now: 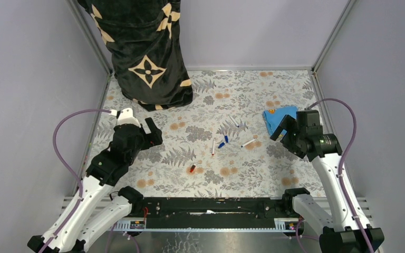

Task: Insert the pens into the pen caps

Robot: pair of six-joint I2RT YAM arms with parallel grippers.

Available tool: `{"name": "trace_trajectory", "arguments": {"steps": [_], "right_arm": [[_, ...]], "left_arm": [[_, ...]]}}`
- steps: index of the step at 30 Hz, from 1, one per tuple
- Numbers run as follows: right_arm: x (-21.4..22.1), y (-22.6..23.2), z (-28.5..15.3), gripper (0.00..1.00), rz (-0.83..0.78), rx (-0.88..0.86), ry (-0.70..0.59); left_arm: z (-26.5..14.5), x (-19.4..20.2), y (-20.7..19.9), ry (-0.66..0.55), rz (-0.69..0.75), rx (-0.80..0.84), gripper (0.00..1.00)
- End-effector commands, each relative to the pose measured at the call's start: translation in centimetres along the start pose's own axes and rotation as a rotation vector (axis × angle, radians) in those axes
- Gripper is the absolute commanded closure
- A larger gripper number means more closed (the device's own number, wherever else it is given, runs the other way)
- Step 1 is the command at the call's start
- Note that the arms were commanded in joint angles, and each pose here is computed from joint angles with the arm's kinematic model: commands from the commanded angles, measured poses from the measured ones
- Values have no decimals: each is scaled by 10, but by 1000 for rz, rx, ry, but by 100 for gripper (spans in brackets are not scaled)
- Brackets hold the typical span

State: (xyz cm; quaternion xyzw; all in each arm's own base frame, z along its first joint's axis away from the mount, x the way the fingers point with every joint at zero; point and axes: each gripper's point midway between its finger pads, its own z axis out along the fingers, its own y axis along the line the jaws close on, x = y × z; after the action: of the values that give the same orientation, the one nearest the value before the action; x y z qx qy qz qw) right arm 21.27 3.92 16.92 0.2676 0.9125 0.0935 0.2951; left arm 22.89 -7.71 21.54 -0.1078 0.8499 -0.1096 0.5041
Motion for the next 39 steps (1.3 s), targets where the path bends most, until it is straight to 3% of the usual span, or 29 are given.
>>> {"name": "trace_trajectory", "arguments": {"steps": [1, 18, 39], "right_arm": [[8, 12, 8, 6, 49, -41, 23], [33, 64, 83, 13, -28, 34, 39], [62, 77, 164, 19, -102, 183, 100]], "left_arm": [[4, 0, -7, 0, -1, 26, 2], [7, 4, -10, 21, 10, 32, 2], [6, 3, -10, 13, 6, 36, 2]]}}
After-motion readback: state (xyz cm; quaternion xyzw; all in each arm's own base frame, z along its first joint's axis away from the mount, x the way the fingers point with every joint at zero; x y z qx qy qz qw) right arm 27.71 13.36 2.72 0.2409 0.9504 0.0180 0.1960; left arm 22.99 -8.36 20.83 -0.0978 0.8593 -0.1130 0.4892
